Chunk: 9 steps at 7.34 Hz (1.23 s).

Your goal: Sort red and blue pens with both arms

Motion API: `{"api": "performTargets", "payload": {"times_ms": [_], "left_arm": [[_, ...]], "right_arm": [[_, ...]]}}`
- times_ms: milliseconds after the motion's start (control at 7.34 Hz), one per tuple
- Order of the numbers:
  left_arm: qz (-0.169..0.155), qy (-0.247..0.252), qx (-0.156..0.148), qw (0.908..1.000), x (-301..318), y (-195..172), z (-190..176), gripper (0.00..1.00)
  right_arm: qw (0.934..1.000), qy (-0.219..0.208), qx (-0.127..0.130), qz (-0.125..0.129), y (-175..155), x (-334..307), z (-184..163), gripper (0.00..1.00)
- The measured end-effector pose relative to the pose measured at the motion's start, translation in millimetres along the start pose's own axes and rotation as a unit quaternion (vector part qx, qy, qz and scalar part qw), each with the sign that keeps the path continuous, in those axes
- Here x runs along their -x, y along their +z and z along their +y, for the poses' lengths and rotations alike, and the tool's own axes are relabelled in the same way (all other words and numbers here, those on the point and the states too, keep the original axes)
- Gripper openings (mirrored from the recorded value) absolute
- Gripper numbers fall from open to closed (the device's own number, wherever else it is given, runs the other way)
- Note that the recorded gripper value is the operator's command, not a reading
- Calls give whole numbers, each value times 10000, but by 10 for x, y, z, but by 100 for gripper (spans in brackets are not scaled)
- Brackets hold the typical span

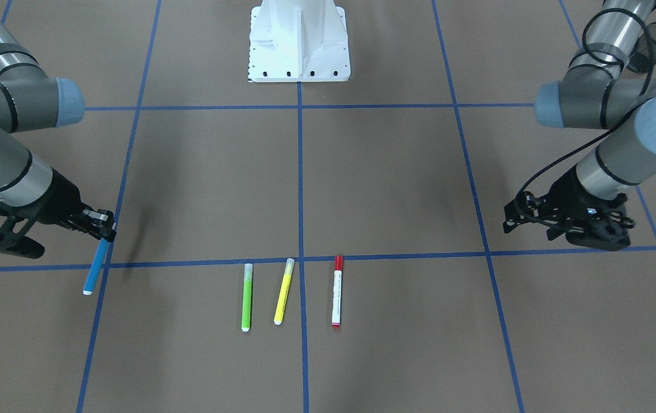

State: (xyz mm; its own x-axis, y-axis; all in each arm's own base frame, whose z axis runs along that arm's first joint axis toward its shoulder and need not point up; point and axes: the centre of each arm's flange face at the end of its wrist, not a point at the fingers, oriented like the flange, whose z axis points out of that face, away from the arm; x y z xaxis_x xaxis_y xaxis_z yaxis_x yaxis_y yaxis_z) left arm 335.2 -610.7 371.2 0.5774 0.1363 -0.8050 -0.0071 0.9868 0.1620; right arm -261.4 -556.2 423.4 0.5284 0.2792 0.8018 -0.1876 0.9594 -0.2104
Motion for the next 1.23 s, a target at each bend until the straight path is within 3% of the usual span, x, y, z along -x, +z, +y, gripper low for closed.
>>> {"api": "performTargets", "payload": {"times_ms": [272, 681, 1226], "left_arm": [[38, -24, 110, 9999, -771, 349, -168, 91], [-33, 59, 86, 9999, -1660, 645, -409, 82], [-347, 257, -76, 9990, -2284, 1024, -447, 72]], "right_arm": [[9997, 206, 101, -95, -233, -410, 79, 0], [9980, 484, 253, -317, -572, -827, 147, 0], [9972, 546, 362, -364, -659, -1114, 280, 0]]}}
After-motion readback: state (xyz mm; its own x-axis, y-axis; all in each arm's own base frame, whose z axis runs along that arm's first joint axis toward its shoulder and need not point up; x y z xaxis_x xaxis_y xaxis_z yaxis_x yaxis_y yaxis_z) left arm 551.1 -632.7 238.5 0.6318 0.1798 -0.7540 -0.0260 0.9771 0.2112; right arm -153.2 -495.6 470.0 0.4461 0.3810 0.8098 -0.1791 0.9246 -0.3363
